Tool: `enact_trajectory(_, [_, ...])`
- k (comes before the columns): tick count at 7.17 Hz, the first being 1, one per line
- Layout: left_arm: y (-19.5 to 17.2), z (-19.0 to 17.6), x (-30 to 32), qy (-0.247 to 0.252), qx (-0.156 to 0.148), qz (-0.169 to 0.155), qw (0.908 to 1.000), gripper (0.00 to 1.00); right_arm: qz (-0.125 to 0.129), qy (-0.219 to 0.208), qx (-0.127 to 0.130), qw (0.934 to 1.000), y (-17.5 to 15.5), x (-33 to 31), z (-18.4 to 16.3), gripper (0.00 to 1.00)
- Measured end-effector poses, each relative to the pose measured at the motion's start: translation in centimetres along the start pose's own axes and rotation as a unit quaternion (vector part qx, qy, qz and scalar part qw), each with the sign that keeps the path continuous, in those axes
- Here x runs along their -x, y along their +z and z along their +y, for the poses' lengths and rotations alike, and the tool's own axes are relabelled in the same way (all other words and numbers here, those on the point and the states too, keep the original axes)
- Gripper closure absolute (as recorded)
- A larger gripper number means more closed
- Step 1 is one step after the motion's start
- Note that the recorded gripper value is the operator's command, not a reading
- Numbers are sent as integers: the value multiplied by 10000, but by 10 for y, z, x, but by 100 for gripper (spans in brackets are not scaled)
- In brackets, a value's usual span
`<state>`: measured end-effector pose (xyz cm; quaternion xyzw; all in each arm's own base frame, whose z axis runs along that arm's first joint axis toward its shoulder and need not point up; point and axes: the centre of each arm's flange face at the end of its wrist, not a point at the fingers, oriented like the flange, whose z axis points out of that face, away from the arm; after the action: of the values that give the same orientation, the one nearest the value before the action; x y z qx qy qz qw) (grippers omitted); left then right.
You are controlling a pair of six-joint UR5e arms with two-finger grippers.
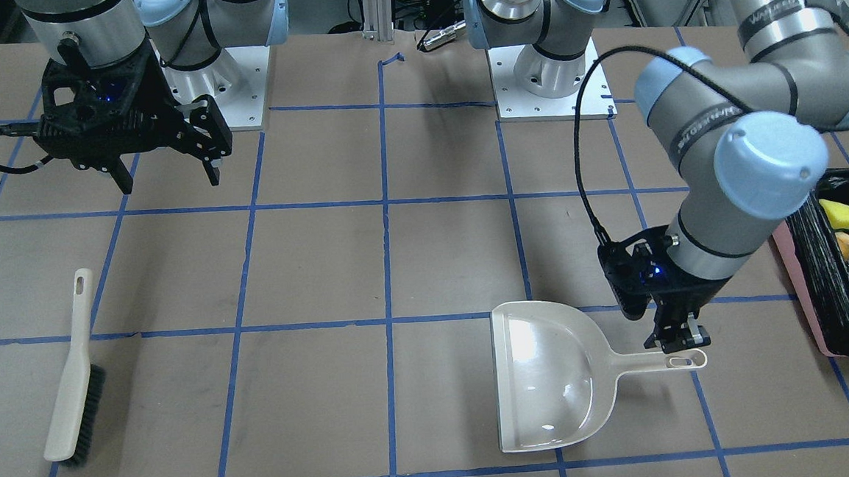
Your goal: Sweep and dump trash into bin
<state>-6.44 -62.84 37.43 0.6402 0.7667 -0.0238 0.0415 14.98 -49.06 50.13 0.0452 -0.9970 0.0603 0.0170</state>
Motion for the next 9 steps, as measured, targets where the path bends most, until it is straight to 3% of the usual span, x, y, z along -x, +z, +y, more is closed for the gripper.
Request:
enact_trajectory(1, [-36,-4,-16,-628,-174,-23,9979,0,34,19,-76,10000,-2,-1,-1,0])
enact_trajectory(3, [-96,-23,-59,-1818,-312,-48,9828,0,57,25,-158,9999,-2,-1,-2,0])
enact_trajectory(4, [-119,-41,-84,-2407,-270,-54,9702,0,115,24,-160,9998,-2,-3,-2,0])
enact_trajectory(5, [-135,-55,-105,-3003,-196,-54,9536,0,210,27,-184,9996,-2,-5,-2,0])
enact_trajectory(6, [-148,-63,-121,-3672,-194,-66,9299,0,250,31,-236,9994,-2,-5,-4,0])
enact_trajectory(8, [-173,-66,-143,-4887,-316,-123,8718,0,289,32,-252,9993,2,-6,-6,0])
enact_trajectory(9, [-184,-64,-151,-5228,-372,-150,8515,0,316,32,-250,9992,3,-6,-7,0])
